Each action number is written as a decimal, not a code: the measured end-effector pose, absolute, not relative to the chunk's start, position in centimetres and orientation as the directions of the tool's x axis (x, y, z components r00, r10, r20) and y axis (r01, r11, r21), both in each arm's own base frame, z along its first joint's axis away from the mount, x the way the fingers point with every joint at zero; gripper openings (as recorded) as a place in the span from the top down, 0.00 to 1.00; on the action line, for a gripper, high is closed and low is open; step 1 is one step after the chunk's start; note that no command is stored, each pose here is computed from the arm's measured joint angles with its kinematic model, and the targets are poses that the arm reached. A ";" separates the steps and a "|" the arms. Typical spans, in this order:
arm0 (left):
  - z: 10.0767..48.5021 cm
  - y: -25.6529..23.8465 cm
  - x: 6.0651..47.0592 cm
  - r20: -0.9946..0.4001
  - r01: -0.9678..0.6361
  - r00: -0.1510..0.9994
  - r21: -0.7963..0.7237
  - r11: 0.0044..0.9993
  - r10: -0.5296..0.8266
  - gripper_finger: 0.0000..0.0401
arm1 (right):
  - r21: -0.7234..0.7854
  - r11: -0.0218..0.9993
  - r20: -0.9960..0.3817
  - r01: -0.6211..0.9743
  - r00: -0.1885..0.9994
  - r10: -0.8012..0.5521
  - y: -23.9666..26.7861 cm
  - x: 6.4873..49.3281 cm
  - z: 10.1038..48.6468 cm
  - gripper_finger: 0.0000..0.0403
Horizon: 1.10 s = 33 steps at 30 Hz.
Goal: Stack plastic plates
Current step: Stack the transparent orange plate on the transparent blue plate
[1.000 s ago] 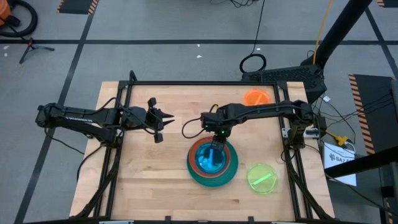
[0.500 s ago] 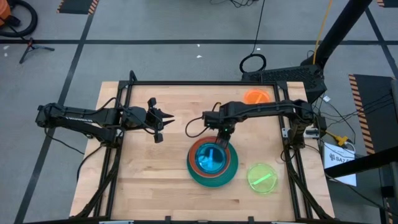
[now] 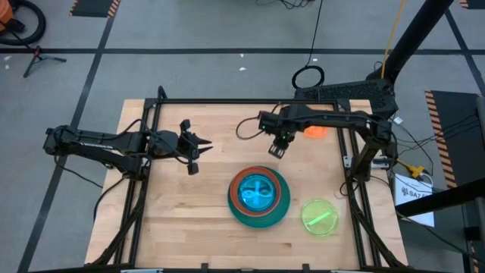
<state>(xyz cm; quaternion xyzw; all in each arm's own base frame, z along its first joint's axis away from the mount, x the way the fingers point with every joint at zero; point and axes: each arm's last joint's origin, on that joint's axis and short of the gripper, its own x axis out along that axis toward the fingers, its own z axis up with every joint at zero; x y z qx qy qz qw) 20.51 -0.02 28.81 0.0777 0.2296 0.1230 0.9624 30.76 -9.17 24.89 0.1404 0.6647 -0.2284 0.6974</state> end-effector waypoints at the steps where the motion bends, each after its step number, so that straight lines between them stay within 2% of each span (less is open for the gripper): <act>1: 28.8 -0.1 20.5 -0.423 -0.198 0.865 0.206 0.958 0.270 0.80 | -0.116 0.842 -0.990 0.527 0.007 -0.140 -9.8 30.4 24.6 0.71; 7: 28.8 -0.1 20.5 -0.422 -0.196 0.866 0.207 0.958 0.268 0.80 | -0.172 0.710 -0.982 0.682 -0.057 -0.183 -13.6 28.0 21.5 0.71; 11: 28.8 -0.1 20.5 -0.422 -0.196 0.866 0.208 0.958 0.269 0.80 | -0.271 0.620 -0.959 0.736 -0.155 -0.236 -15.2 26.3 20.0 0.71; 15: 28.8 -0.1 20.5 -0.422 -0.195 0.866 0.209 0.958 0.269 0.80 | -0.279 0.553 -0.957 0.785 -0.177 -0.231 -16.2 25.2 19.1 0.71; 25: 28.8 -0.1 20.5 -0.422 -0.195 0.866 0.210 0.958 0.269 0.80 | -0.264 0.540 -0.955 0.799 -0.137 -0.263 -16.7 24.4 16.4 0.71; 33: 28.8 -0.1 20.5 -0.422 -0.194 0.866 0.212 0.958 0.269 0.80 | -0.333 0.519 -0.922 0.787 -0.157 -0.353 -16.7 23.9 15.0 0.73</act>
